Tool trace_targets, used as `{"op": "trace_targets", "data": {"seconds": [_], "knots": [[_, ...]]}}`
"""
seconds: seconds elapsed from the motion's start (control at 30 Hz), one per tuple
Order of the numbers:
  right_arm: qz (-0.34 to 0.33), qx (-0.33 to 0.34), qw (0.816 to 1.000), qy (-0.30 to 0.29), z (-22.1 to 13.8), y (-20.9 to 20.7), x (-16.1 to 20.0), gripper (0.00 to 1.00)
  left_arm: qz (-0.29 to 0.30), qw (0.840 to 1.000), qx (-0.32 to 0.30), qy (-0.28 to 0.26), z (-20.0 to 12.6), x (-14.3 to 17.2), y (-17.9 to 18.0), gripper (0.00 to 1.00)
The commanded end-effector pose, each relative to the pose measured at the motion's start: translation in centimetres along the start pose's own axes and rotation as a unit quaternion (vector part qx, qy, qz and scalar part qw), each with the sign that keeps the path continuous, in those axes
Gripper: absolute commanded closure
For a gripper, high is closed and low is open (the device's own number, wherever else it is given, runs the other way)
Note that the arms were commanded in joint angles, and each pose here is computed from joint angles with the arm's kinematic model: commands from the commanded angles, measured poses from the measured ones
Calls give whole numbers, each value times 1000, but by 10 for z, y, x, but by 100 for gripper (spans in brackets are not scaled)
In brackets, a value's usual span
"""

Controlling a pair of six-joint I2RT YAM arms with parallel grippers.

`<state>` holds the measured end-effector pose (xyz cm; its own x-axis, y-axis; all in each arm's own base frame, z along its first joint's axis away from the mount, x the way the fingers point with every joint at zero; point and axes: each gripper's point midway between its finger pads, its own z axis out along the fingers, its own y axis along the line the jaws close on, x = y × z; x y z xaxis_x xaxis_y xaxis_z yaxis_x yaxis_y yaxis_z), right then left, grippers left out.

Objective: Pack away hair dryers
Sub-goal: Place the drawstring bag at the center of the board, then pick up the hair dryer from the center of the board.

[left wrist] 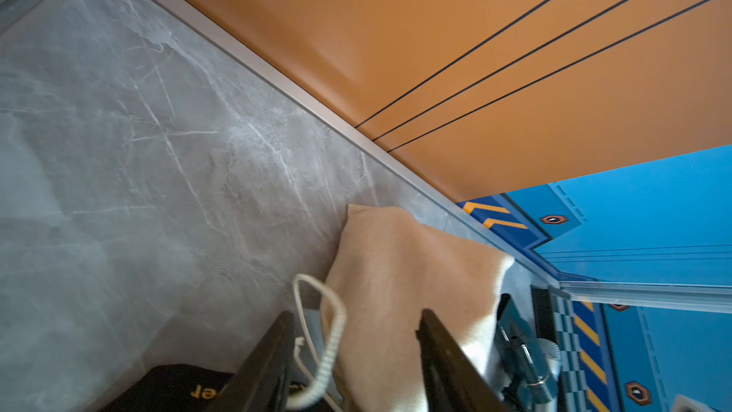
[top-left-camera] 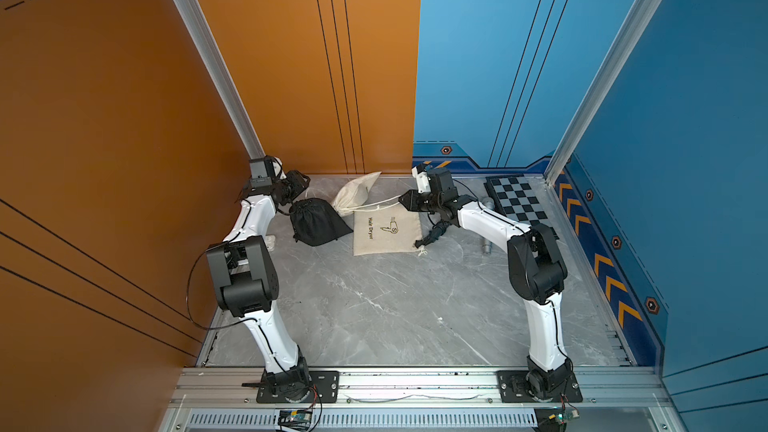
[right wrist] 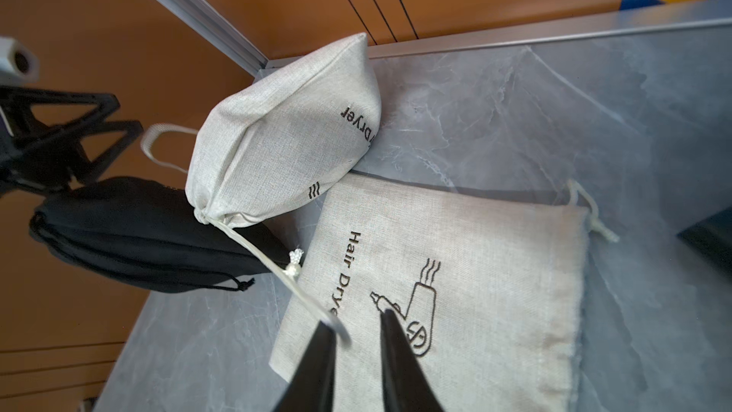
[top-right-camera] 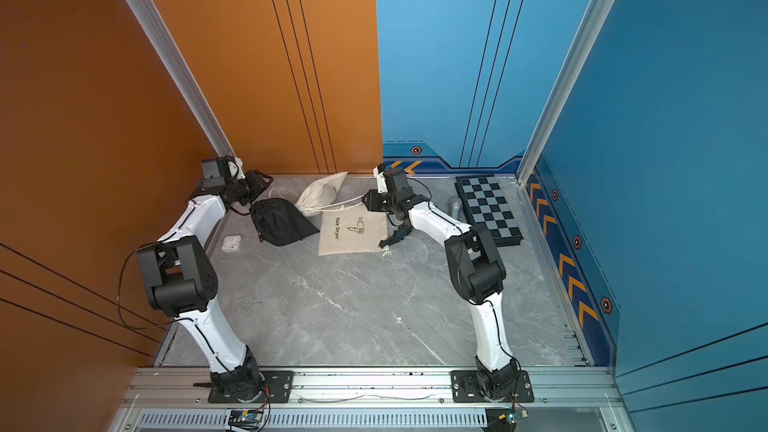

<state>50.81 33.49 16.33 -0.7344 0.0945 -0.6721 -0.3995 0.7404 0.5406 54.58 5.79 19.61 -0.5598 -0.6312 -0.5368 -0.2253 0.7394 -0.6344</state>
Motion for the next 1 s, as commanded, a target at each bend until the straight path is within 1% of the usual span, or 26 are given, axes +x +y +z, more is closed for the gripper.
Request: {"op": "trace_targets", "data": {"seconds": [0.0,0.03,0.1,0.17,0.2,0.23,0.27,0.37,0.43,0.5,0.63,0.7,0.8,0.87,0.93,0.97], "knots": [[4,3,1000,1,-6,1,-15,55,13,1000,-1,3,3,-7,-8,38],[5,6,1000,3,-5,0,-17,50,16,1000,0,5,6,-8,-10,36],[2,15,1000,-11,-9,-1,-33,38,24,1000,4,4,8,-13,-16,32],[7,20,999,-25,-16,-5,-47,31,36,999,9,-3,9,-21,-24,29],[14,27,999,-33,-22,-9,-54,28,41,999,5,-8,7,-26,-27,24],[20,32,998,-40,-27,-12,-60,26,46,999,3,-14,5,-31,-31,16],[27,40,998,-47,-34,-17,-65,24,54,998,6,-23,2,-38,-37,1],[47,85,994,-53,-53,-35,-64,22,83,995,10,-52,-12,-54,-58,2],[63,125,989,-51,-70,-52,-52,22,119,990,8,-69,-22,-58,-77,2],[87,169,980,-57,-90,-72,-39,21,172,982,-4,-80,-32,-54,-98,2],[124,246,958,-78,-130,-102,-14,21,270,958,-16,-96,-45,-30,-143,2],[152,260,950,-79,-141,-111,1,21,304,948,-6,-97,-52,-16,-165,2],[184,279,940,-71,-141,-123,23,22,357,930,14,-91,-59,17,-200,2],[197,299,931,-67,-138,-132,34,23,392,916,33,-78,-62,47,-222,2],[213,304,926,-63,-134,-138,40,23,416,906,55,-62,-66,74,-239,2],[223,302,925,-60,-131,-139,43,23,418,904,68,-53,-67,86,-246,2]]}}
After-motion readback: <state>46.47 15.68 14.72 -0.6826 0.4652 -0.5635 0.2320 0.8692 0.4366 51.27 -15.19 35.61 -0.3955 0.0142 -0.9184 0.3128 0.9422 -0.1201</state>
